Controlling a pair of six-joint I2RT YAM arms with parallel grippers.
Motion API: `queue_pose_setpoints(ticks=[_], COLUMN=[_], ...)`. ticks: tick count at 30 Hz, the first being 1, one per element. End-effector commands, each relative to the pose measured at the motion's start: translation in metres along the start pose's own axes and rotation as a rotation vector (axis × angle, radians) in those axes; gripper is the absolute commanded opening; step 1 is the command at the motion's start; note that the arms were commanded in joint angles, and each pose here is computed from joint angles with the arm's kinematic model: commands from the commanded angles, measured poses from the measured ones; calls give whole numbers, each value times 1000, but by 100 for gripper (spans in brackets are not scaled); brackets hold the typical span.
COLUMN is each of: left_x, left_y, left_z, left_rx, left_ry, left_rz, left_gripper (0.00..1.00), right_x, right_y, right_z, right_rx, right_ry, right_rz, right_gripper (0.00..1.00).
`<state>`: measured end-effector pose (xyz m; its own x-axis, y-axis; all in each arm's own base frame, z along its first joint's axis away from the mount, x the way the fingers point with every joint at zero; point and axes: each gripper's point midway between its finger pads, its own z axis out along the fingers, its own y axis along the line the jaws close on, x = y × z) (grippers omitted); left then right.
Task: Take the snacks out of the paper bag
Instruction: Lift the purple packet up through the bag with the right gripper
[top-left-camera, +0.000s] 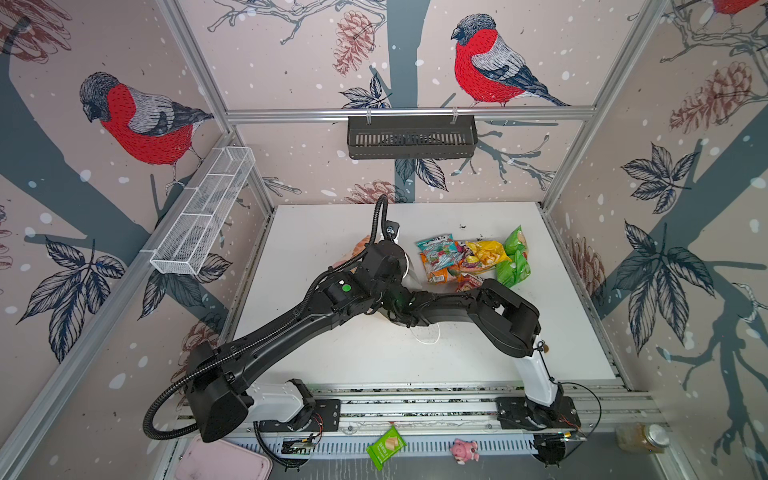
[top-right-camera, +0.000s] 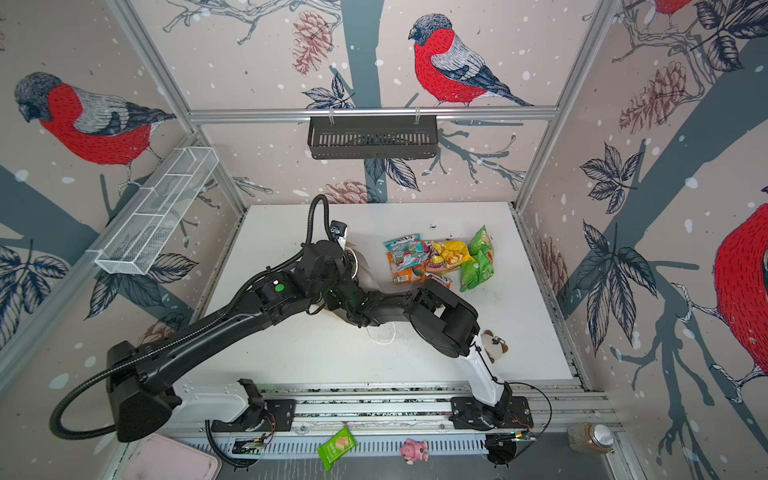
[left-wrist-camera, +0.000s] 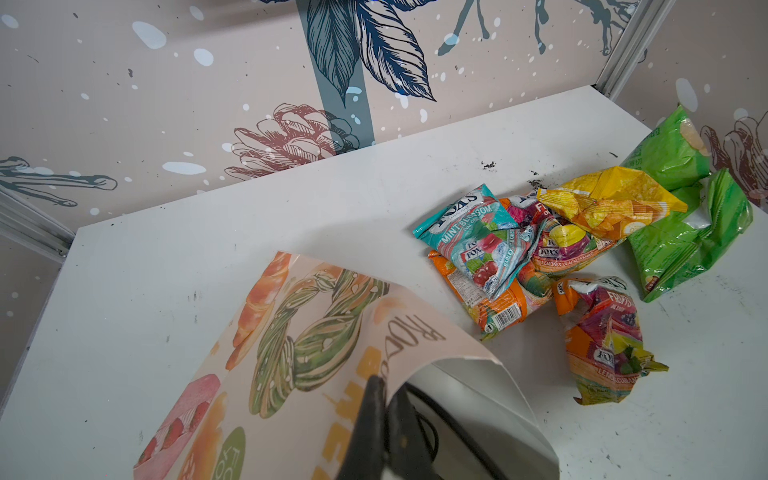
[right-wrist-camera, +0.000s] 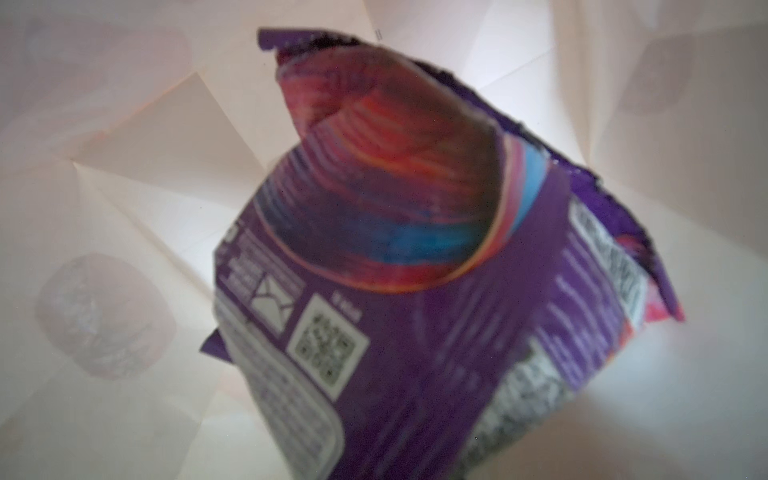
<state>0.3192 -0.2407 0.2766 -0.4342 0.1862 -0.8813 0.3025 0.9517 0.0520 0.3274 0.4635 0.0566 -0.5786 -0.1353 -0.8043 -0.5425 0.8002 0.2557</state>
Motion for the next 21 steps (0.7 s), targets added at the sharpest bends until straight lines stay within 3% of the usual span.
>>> queue_pose_setpoints(ticks=[1, 21], left_x=[3, 8], left_y=[11, 20], left_z=[-1, -1], left_rx=[-53, -71], left_ry=[12, 29], left_rz=[5, -18], left_gripper=[0, 0], right_x=[-4, -10], right_y=[-7, -16], right_z=[-6, -23], right_rx=[44, 84], right_ry=[-21, -61], right_rz=[5, 25], right_gripper=[0, 0])
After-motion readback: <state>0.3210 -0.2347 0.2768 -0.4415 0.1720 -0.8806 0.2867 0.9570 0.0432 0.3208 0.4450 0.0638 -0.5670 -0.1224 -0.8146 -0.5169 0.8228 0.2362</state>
